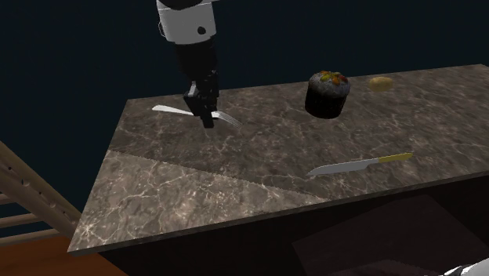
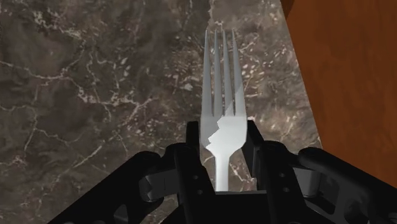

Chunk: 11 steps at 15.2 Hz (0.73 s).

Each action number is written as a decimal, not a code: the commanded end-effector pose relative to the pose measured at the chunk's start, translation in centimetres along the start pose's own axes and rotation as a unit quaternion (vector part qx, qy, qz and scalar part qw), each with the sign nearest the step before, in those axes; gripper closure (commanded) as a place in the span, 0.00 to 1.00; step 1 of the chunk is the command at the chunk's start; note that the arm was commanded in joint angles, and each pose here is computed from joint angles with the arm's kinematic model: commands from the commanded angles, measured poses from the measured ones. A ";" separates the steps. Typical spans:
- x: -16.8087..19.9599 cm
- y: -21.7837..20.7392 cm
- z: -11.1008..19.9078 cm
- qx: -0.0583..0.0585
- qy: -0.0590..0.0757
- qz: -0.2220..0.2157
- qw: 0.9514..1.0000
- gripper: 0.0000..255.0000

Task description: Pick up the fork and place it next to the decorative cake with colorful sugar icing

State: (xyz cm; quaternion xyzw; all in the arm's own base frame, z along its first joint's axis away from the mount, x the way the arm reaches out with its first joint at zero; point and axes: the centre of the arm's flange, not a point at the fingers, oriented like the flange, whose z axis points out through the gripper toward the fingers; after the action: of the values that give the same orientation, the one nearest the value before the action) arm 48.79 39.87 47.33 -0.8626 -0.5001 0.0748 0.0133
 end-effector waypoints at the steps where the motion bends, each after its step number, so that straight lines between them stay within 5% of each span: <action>1: -0.1 0.0 -1.2 0.000 0.000 0.000 1.000 1.00; 8: -0.5 -0.3 -4.8 0.000 0.000 0.000 1.000 1.00; 11: -4.1 1.3 -4.5 0.000 0.000 0.000 1.000 1.00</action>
State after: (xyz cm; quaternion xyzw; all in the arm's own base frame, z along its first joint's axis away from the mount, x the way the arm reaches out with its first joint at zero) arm 48.56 37.27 52.14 -0.8626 -0.5001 0.0748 0.0132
